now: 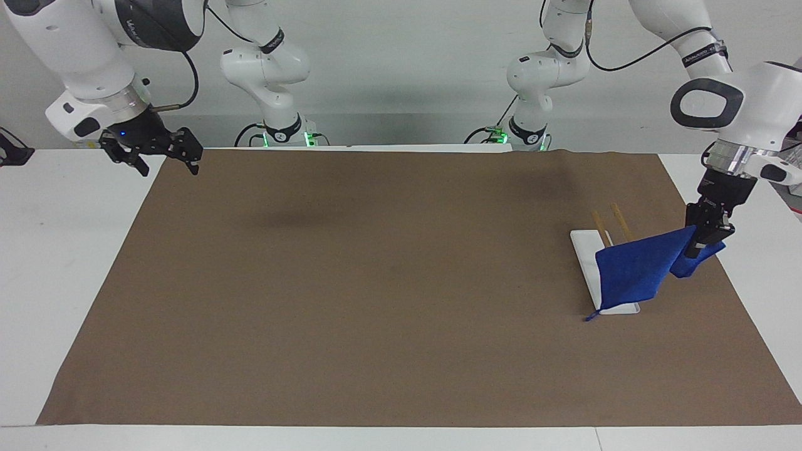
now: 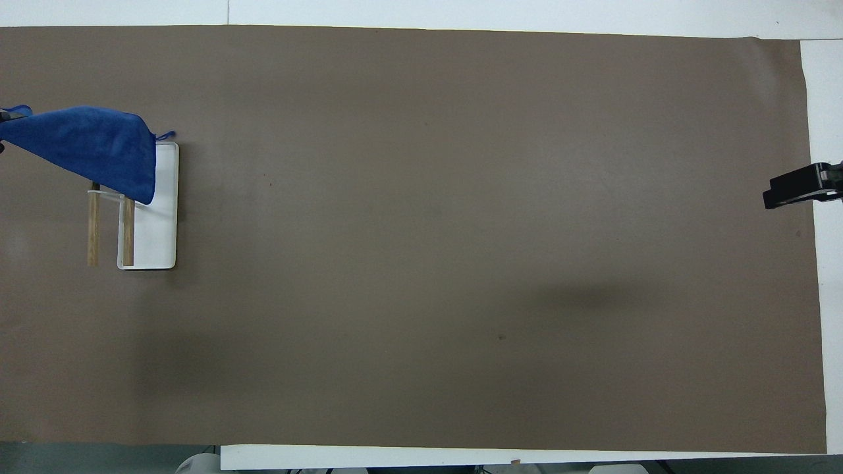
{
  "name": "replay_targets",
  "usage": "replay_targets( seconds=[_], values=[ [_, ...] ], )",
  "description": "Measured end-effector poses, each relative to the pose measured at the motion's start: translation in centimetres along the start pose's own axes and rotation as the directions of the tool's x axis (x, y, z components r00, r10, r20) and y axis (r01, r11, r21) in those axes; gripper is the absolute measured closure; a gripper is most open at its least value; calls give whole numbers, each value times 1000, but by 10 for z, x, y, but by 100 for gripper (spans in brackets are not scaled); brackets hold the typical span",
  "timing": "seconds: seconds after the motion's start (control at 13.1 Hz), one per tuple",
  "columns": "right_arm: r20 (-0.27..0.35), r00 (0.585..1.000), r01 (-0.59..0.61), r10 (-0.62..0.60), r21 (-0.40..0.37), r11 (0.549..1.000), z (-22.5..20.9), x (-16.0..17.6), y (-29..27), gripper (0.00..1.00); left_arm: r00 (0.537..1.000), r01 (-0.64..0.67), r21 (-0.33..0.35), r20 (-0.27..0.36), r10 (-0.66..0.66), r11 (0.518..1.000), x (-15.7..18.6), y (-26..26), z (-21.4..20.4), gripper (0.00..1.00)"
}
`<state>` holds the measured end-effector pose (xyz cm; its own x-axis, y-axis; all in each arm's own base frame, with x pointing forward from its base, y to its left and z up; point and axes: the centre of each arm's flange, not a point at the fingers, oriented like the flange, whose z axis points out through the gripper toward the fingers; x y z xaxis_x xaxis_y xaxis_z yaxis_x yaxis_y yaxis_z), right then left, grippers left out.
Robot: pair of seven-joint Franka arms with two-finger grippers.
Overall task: Right arm passes towel to left arm to hang
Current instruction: 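Drape the towel over the white rack with the left gripper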
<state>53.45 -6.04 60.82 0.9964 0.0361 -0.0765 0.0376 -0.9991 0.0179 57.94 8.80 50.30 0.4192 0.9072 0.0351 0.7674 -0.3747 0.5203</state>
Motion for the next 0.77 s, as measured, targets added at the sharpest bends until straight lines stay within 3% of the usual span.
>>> replay_targets(
  seconds=[0.46,0.77],
  values=[
    [-1,1000,0,0,0,1000,-1,0,0,1,979,-202,58,19,201,978,19,-46,14,98],
    [-7,1000,0,0,0,1000,-4,-2,0,1,934,-348,85,114,338,934,6,-66,14,98]
  ],
)
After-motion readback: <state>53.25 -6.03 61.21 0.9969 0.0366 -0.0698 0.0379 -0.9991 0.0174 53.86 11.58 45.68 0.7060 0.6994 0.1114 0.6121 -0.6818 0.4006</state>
